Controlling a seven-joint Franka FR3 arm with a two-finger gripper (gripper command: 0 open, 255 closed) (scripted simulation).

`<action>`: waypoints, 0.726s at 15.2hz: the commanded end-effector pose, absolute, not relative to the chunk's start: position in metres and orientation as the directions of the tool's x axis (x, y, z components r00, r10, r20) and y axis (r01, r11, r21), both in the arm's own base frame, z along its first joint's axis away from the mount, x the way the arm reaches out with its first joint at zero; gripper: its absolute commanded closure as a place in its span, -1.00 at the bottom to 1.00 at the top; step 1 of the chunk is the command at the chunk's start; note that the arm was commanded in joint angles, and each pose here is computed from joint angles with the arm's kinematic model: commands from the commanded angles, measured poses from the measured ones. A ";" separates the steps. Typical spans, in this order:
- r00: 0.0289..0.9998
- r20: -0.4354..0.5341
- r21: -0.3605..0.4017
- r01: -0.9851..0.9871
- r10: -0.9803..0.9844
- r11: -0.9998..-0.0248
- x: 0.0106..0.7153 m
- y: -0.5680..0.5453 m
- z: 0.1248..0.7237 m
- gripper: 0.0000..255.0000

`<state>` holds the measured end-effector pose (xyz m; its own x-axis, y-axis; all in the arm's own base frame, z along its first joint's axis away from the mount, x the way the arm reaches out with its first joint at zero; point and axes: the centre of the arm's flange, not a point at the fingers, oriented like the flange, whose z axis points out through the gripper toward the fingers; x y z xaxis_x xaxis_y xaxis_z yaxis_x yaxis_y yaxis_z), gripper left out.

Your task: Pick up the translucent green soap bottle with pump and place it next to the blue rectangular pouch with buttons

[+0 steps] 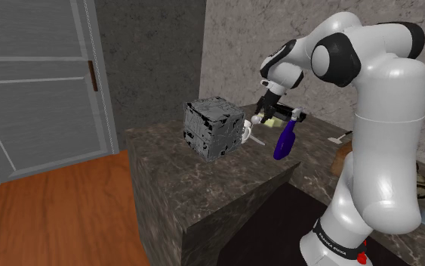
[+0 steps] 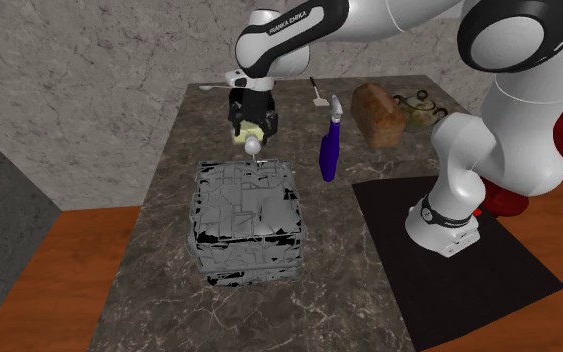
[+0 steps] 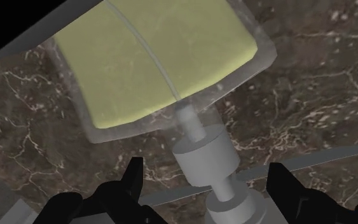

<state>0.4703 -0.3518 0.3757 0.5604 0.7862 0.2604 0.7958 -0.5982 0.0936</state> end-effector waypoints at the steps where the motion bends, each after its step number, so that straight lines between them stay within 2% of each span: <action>1: 0.561 0.261 0.094 0.796 0.786 -0.598 0.471 -0.351 0.373 -1.00; 7: 0.560 0.261 0.094 0.796 0.786 -0.598 0.471 -0.351 0.373 -1.00; 8: 0.560 0.261 0.094 0.796 0.786 -0.598 0.471 -0.351 0.373 1.00; 11: 0.560 0.261 0.094 0.796 0.786 -0.598 0.471 -0.351 0.373 1.00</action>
<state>0.4712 -0.3508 0.3738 0.5597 0.7864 0.2613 0.7958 -0.5980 0.0952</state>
